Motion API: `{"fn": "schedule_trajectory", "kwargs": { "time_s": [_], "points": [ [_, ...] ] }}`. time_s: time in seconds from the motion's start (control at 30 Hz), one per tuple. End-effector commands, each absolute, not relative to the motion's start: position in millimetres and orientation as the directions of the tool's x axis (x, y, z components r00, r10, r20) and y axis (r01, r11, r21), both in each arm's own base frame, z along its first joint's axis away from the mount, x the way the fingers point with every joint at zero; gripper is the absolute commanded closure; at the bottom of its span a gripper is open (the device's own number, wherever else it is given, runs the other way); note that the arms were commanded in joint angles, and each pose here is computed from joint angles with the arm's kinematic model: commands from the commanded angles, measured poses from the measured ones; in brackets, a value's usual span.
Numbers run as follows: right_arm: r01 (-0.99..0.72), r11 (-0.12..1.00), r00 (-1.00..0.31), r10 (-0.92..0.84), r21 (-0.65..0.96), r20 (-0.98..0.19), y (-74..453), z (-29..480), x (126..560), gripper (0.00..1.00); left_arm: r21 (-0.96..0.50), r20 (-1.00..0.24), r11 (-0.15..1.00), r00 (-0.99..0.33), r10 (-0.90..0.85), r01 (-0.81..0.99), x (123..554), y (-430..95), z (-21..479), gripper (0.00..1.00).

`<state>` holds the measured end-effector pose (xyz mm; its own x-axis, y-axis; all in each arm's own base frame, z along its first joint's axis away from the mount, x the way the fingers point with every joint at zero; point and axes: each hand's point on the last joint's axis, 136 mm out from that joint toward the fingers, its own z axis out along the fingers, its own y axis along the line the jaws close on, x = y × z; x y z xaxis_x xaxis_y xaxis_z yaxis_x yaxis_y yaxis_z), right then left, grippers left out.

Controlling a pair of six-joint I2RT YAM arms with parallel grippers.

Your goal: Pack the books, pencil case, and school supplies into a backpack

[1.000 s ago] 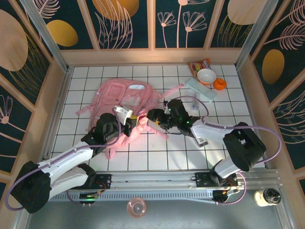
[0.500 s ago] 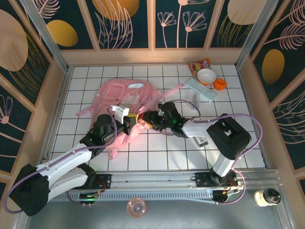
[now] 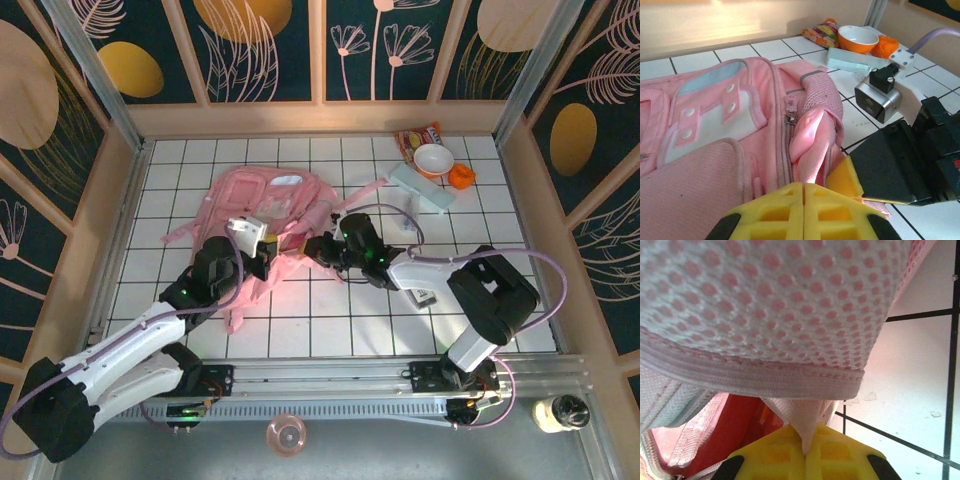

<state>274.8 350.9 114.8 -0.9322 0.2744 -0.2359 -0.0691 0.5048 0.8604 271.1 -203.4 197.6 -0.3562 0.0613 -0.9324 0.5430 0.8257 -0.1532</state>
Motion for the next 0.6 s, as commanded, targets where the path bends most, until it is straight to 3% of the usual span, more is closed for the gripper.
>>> {"fn": "schedule_trajectory", "kwargs": {
  "time_s": [0.0, 0.17, 0.33, 0.4, 0.57],
  "points": [
    [0.088, 0.726, -0.92, 0.323, 0.682, -0.224, 285.2, 43.2, 276.0, 1.0, -0.105, -0.99, 0.902, -0.129, -0.056, 0.418, 293.2, -174.4, 282.2, 1.0],
    [0.096, 0.737, -0.924, 0.315, 0.669, -0.215, 281.8, 33.3, 277.5, 1.0, -0.136, -0.989, 0.901, -0.103, -0.102, 0.412, 292.5, -172.2, 294.7, 1.0],
    [-0.106, 0.68, -0.885, 0.269, 0.726, -0.38, 319.7, 105.6, 287.2, 1.0, -0.137, -0.965, 0.85, -0.261, 0.0, 0.508, 288.4, -198.0, 252.8, 1.0],
    [-0.201, 0.66, -0.848, 0.254, 0.724, -0.466, 332.5, 141.5, 290.1, 1.0, -0.157, -0.937, 0.818, -0.345, 0.054, 0.553, 285.2, -211.3, 230.7, 0.84],
    [-0.293, 0.65, -0.801, 0.234, 0.701, -0.551, 339.7, 179.0, 292.4, 1.0, -0.172, -0.892, 0.8, -0.435, 0.121, 0.575, 286.3, -222.9, 213.4, 0.54]
  ]
}}
